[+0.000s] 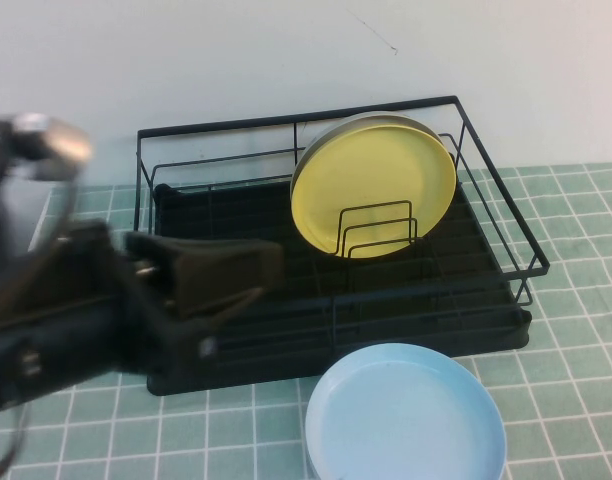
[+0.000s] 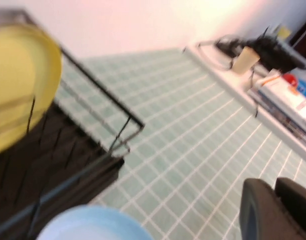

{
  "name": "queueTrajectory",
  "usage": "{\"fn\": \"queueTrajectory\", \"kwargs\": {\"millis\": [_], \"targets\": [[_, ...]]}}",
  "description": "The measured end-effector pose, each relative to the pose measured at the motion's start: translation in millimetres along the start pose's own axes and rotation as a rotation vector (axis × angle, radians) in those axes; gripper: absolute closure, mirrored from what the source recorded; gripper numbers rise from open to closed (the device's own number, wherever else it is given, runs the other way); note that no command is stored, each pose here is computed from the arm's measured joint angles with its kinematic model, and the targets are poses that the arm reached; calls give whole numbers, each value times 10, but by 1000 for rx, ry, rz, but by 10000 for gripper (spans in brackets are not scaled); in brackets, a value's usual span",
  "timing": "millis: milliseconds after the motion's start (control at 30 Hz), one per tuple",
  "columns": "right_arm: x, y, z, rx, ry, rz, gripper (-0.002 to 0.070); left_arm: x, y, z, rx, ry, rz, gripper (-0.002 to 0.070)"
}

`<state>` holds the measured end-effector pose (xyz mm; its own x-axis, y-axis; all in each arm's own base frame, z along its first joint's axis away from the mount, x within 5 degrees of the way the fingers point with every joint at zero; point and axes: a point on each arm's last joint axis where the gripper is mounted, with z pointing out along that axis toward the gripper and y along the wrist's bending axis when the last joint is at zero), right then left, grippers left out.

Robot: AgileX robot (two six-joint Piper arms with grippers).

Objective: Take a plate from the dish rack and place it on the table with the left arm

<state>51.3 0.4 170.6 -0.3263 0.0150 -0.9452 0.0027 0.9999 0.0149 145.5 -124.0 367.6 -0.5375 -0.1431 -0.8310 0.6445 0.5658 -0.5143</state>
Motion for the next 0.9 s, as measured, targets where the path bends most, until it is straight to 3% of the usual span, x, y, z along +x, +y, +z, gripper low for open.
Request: {"fn": "queueTrajectory", "kwargs": {"millis": [267, 900], "targets": [[0, 0, 0, 0, 0, 0, 678, -27, -294, -460, 62, -119, 173, 673], [0, 0, 0, 0, 0, 0, 678, 113, -397, -507, 168, 6, 208, 676]]}}
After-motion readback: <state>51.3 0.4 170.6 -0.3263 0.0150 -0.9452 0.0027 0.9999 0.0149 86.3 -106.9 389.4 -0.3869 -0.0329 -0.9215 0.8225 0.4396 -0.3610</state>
